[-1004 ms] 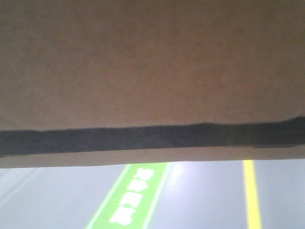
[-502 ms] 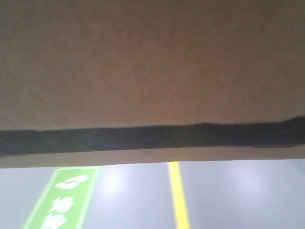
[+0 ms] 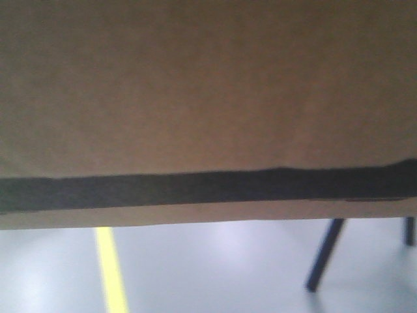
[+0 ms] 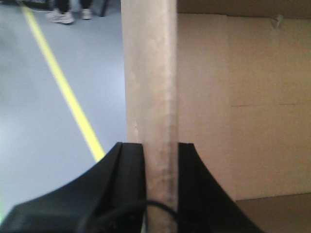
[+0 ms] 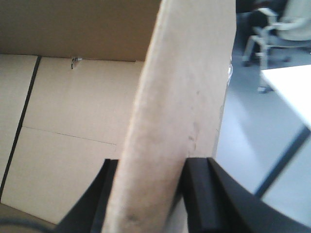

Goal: Grab box from left shelf to table start
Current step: 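Carry the box with both grippers while driving toward the white table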

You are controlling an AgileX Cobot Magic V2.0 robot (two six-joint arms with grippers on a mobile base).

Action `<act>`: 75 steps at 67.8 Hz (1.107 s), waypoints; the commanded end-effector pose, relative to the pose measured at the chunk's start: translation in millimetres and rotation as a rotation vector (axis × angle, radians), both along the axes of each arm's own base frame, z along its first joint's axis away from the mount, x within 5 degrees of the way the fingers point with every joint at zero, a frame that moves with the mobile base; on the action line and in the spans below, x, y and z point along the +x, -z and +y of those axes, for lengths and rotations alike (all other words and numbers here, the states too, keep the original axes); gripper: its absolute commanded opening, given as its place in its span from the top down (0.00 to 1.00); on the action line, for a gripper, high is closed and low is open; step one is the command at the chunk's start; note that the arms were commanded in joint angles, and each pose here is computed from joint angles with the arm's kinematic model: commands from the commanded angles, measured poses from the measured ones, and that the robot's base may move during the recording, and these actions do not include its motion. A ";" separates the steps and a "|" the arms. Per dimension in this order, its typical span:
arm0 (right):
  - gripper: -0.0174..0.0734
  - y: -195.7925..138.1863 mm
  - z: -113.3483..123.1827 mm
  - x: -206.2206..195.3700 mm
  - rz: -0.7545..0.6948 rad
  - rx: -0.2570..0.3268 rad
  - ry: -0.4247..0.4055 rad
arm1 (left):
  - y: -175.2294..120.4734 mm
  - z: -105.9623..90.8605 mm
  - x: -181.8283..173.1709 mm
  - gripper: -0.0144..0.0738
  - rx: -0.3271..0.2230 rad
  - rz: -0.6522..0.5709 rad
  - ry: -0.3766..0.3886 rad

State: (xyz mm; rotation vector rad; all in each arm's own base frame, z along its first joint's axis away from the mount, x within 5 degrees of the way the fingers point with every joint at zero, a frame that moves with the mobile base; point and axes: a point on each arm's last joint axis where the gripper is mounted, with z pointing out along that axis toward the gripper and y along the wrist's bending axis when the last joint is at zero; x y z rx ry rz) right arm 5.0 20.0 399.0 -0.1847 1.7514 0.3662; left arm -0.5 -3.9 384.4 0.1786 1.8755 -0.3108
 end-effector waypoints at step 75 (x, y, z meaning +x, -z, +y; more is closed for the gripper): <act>0.74 -22.0 -3.1 1.9 -0.172 0.028 0.041 | -23.2 -1.5 0.9 0.95 -0.068 -0.163 0.015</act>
